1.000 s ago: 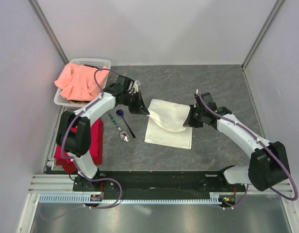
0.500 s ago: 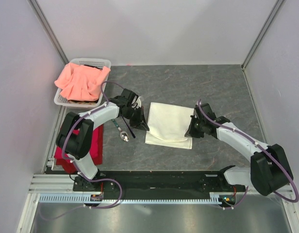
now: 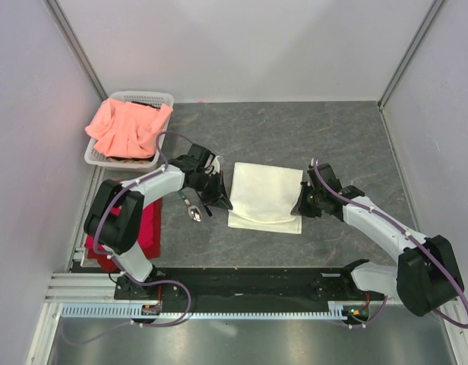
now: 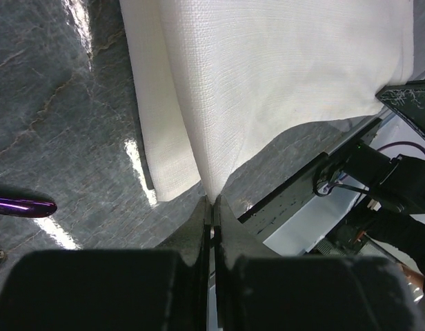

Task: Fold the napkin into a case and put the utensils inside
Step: Fold the rectangle-folded napkin at the center of the board.

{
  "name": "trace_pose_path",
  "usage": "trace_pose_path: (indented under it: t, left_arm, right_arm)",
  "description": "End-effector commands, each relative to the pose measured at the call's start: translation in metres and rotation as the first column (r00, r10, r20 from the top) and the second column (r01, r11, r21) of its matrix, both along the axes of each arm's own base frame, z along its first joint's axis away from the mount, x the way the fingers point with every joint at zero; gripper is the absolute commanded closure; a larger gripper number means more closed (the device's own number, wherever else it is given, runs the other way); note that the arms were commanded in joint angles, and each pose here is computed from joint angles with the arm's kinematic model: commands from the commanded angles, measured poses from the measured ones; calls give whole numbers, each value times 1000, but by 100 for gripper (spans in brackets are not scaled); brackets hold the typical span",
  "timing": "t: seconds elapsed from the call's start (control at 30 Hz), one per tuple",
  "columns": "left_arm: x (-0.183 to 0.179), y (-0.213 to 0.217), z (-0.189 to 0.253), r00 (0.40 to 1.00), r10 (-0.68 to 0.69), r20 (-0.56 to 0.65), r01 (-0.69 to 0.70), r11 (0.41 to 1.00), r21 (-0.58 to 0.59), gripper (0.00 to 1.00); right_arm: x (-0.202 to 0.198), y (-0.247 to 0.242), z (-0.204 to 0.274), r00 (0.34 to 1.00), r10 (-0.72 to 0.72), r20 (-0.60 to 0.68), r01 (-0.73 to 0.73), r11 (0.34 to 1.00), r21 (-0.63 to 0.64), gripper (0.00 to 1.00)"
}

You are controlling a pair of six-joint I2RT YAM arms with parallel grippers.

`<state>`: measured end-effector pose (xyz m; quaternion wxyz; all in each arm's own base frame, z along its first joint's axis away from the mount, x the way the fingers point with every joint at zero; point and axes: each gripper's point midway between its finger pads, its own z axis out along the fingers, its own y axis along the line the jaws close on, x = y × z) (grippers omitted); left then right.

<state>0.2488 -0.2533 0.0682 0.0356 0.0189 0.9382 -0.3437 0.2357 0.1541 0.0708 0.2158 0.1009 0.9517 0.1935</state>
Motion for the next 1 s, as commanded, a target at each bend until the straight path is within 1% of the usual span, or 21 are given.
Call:
trace_pose_path:
  t: [0.0, 0.23, 0.4, 0.63, 0.87, 0.97]
  left_arm:
    - [-7, -7, 10, 999, -34, 35, 36, 998, -54, 98]
    - [-19, -15, 10, 999, -51, 13, 52, 994, -93, 98]
    - [-26, -15, 4, 998, -55, -7, 54, 994, -91, 98]
    - [-20, -19, 25, 999, -39, 38, 43, 992, -121, 98]
    - [-30, -20, 27, 999, -54, 6, 54, 988, -144, 98]
    - [-30, -18, 23, 999, -48, 9, 49, 990, -130, 98]
  right_arm:
    - [-6, -4, -5, 1000, -12, -5, 12, 1000, -9, 100]
    - [-13, -10, -14, 1000, -24, -16, 23, 999, -26, 100]
    - [-15, -12, -18, 999, -25, -20, 24, 999, -33, 100]
    - [-12, -14, -5, 1000, -24, 2, 24, 999, -48, 100]
    - [-18, -18, -10, 1000, -29, -10, 28, 998, -58, 100]
    - [-19, -18, -13, 999, -28, -16, 27, 998, -59, 100]
